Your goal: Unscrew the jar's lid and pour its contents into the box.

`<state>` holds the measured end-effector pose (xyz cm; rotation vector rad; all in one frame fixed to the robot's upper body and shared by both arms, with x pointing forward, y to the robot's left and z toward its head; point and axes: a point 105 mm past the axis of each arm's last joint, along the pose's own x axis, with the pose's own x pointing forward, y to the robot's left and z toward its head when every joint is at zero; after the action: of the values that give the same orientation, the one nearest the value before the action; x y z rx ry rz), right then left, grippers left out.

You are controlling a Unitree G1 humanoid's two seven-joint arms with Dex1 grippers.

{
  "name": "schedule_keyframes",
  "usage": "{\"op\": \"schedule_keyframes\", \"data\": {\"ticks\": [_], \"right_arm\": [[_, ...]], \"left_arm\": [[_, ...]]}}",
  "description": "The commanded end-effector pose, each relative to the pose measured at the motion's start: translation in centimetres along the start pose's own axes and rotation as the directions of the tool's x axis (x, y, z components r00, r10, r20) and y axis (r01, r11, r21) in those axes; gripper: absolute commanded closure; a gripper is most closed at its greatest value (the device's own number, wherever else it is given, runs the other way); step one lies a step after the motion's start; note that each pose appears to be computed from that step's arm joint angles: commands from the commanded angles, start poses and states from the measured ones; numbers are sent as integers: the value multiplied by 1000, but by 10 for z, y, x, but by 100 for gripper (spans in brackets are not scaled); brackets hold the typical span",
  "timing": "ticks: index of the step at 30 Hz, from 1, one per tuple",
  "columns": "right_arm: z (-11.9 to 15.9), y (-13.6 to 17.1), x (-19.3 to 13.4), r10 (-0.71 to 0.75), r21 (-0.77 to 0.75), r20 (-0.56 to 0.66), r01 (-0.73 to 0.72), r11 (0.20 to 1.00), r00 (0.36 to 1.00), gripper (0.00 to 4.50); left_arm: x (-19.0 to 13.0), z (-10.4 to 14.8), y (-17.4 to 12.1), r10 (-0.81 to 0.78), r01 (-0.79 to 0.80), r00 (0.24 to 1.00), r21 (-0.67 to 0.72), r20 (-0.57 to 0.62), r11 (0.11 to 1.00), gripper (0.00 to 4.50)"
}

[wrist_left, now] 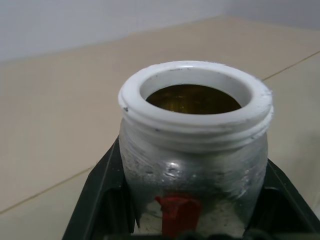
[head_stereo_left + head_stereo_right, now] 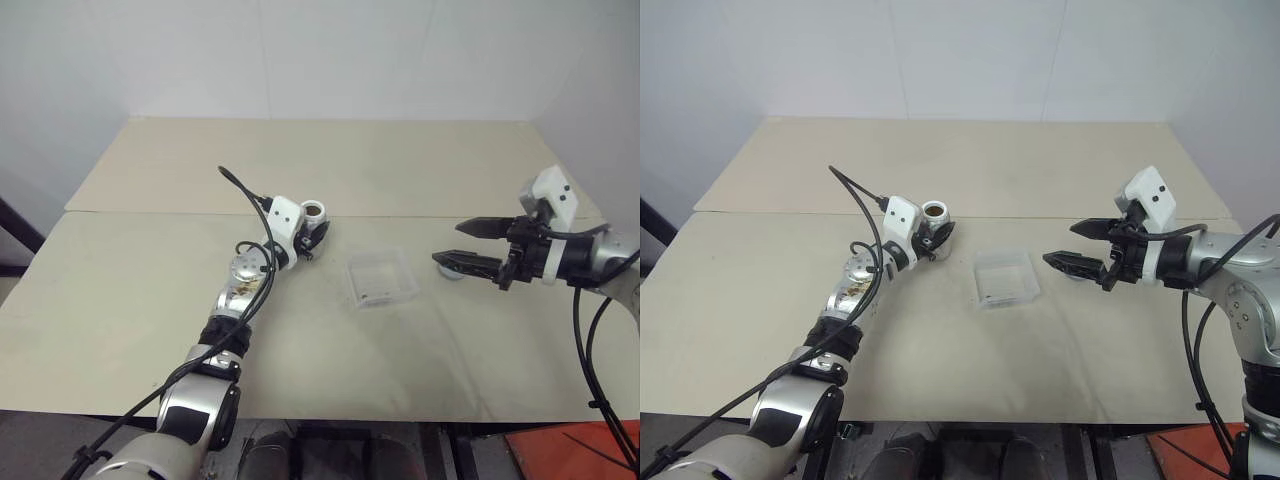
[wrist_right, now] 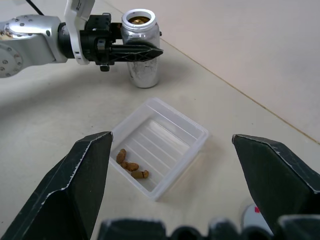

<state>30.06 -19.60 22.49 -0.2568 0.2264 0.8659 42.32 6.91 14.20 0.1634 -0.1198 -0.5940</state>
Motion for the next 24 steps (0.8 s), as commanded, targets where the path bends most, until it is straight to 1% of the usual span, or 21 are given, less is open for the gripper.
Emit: {"op": "schedule_keyframes", "data": {"ticks": [1, 3, 4, 7, 9, 12, 15, 18, 21, 24], "right_arm": [[12, 2, -6, -8, -65, 32, 10, 998, 999, 4], [11, 2, -6, -4, -67, 32, 6, 998, 999, 0], [11, 2, -5, -4, -67, 32, 6, 998, 999, 0], [11, 3, -5, -3, -70, 32, 6, 998, 999, 0], [12, 3, -4, -8, -77, 36, 11, 997, 999, 0], [12, 4, -1, -4, -85, 39, 7, 996, 999, 0], [8, 6, 0, -2, -100, 29, 5, 995, 1000, 0], [2, 7, 1, -15, -129, 1, 15, 992, 1000, 0], [1, 7, -1, -16, -136, -2, 16, 991, 1000, 0], [2, 8, -4, -17, -140, 1, 17, 990, 1000, 0]], "left_arm": [[2, 8, -4, -1, 0, 999, 31, 36, 1000, 243], [0, 7, -5, -4, 3, 1000, 33, 31, 999, 170], [-1, 6, -5, -6, 5, 999, 29, 32, 1000, 155], [-4, 5, -6, -1, 0, 1000, 29, 30, 1000, 63], [-6, 5, -7, -1, 0, 999, 32, 33, 999, 10], [-13, 6, -5, -4, 3, 1000, 56, 22, 998, 4], [-21, 8, -1, 8, -9, 1000, 50, 13, 999, 4], [-37, 14, -6, -59, 59, 998, 68, -12, 996, 4], [-55, 14, -10, -112, 118, 992, 105, -60, 987, 4], [-77, 25, -4, -154, 165, 983, 113, -98, 980, 4]]}}
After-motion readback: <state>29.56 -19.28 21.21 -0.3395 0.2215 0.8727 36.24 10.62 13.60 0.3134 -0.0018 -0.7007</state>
